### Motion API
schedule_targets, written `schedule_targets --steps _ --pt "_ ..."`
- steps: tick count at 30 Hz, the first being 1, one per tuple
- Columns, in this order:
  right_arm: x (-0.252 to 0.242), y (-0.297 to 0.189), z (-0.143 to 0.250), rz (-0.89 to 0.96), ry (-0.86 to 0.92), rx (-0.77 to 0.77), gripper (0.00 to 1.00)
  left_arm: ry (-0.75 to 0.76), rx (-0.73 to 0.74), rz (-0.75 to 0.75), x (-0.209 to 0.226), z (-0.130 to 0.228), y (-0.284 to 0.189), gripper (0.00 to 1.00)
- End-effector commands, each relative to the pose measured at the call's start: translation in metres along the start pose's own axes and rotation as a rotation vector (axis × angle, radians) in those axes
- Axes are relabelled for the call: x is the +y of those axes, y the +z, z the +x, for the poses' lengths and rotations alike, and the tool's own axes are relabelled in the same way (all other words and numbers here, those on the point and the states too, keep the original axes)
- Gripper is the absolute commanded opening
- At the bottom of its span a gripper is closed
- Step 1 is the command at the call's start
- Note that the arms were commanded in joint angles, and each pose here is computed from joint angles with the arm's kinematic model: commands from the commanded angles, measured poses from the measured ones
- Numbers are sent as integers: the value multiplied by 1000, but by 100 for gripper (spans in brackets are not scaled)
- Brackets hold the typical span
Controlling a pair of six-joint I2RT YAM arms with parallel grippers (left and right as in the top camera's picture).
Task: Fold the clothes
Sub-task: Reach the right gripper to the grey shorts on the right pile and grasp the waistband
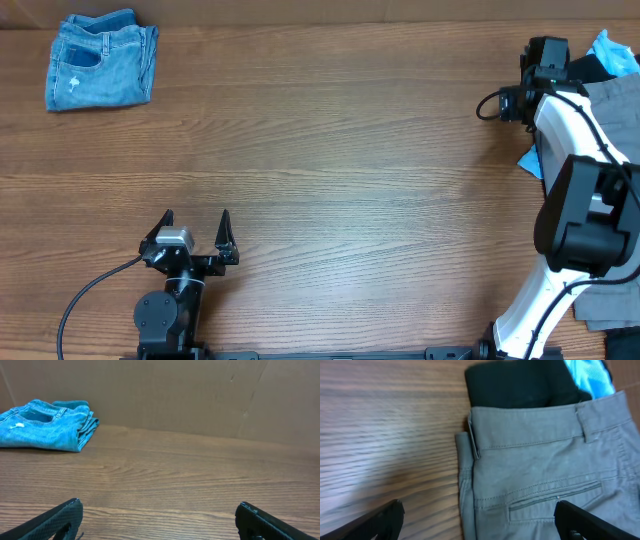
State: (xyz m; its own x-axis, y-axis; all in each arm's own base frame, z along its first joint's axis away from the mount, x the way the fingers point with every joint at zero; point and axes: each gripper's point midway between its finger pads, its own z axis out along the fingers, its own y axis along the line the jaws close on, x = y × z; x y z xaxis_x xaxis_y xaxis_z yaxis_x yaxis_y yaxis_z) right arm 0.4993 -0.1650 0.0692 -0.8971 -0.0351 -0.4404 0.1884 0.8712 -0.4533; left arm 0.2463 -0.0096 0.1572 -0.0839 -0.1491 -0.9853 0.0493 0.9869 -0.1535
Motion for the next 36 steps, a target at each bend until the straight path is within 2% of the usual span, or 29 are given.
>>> schedule_targets --steps 1,24,30,36 --pt "-5 8 -9 38 -28 -14 100 23 -5 0 0 0 0 100" --pt "-13 74 47 114 -52 150 99 23 -5 0 0 0 0 100" --pt "-6 79 48 39 -36 141 84 23 -5 0 0 0 0 100" --pt "7 79 44 -30 -27 118 61 23 -5 0 0 0 0 100"
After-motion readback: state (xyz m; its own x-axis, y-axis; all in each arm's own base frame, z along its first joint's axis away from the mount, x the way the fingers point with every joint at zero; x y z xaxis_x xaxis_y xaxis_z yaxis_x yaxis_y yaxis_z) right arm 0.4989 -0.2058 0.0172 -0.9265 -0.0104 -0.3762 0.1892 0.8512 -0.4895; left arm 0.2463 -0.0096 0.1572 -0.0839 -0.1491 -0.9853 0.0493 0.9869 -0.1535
